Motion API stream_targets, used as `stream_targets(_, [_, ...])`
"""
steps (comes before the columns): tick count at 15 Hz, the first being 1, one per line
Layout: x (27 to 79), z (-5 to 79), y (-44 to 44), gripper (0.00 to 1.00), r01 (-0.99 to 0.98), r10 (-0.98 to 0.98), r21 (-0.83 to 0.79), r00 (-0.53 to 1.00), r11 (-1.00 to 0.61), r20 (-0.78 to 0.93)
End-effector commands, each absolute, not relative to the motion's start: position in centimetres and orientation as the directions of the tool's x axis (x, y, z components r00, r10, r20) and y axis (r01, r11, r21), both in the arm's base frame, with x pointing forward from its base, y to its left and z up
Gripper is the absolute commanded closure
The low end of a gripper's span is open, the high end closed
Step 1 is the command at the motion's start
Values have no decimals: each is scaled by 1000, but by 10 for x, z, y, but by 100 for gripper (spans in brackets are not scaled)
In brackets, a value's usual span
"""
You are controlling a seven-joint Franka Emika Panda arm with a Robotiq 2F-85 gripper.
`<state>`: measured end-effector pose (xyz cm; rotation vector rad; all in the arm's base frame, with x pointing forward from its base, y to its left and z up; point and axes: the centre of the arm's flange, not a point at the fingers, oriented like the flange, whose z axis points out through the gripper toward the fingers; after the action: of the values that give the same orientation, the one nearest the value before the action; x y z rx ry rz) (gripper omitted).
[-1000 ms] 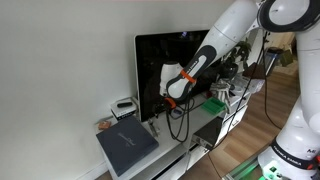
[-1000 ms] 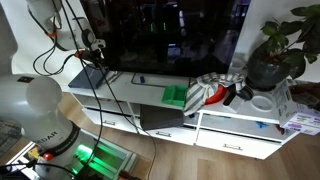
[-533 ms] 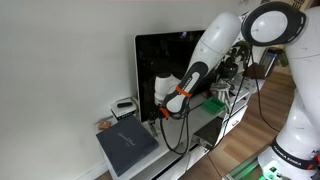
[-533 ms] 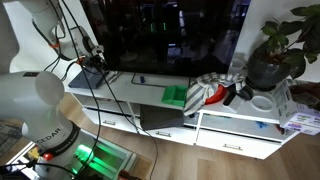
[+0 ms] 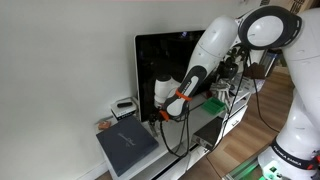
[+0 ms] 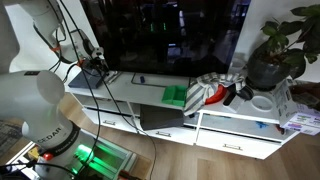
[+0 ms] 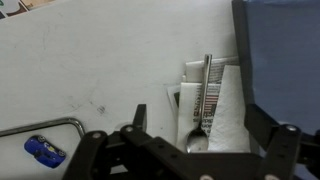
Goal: Move the spoon to the right next to the green lunch box
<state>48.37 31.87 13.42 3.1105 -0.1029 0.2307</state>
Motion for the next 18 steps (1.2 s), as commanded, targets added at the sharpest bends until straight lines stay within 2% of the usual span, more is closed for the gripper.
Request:
stream_targets(1, [489,119,319,0,-48,-50,-16,988,-999,143])
stream_targets(13, [507,83,322,0,-71,-78,-51,985,-996,156])
stream_targets(14, [510,82,324,4,-70,-78,-51,985,-996,153])
stream_targets(16, [515,81,325,25,-72,-80,-53,985,-996,155])
stream_targets(18, [518,79,326,37,-73,-81,-57,985,-996,152])
